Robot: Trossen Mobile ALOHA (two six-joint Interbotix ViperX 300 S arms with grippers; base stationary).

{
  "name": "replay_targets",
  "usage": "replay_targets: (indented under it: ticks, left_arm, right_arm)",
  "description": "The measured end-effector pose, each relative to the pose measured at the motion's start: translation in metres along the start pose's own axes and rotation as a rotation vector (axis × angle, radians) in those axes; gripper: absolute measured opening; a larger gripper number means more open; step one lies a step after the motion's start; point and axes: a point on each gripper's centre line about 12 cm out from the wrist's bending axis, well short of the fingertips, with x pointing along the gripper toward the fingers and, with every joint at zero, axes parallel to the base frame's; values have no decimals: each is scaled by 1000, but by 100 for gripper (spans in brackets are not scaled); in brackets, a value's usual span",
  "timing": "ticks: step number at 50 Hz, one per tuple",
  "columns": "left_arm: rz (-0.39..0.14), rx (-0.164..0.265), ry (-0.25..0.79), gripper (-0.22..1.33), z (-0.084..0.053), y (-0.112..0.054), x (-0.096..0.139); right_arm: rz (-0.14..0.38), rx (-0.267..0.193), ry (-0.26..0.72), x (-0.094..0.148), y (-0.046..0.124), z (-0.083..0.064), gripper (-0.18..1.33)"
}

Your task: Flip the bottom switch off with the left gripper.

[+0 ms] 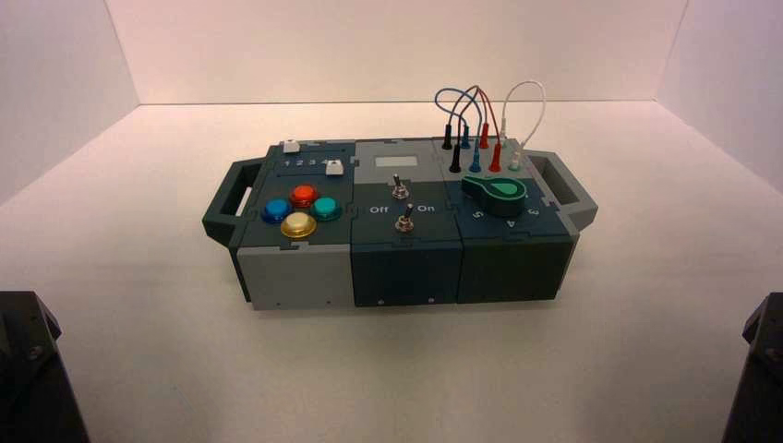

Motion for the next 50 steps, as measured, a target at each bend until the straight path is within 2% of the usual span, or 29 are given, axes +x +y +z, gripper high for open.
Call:
replay_targets:
  ticks: [10,21,29,33,36,40,47,49,50]
  left_arm:
    - [-23,-9,38,-16,-5,-5,1]
    - [-97,-13,125,-16,-17,-19,2]
    - [-186,-8,204,-16,-25,-37,3]
    - [-237,-4,254,-16,-27,-48,4]
    - [-264,-2,283,-16,-29,-55,5]
    - [-317,11,346,-16,-32,-67,8]
    - [-404,27,453,-16,-38,-90,9]
    - [-414,27,466,-16,-38,-93,9]
    - [-441,38,501,-16,-40,-100,9]
  right_arm:
    - [12,9,47,0,3,-6,-14]
    - [87,7,170,3,18,-23,-14]
    - [139,3,256,5,30,-34,-14]
    - [156,37,320,6,35,-38,-14]
    - [153,81,389,8,37,-43,-14]
    - [147,103,466,10,37,-49,-14]
    - [157,109,570,13,41,-58,-14]
    - [158,112,583,13,42,-60,-14]
    - [161,110,593,12,43,-61,-14]
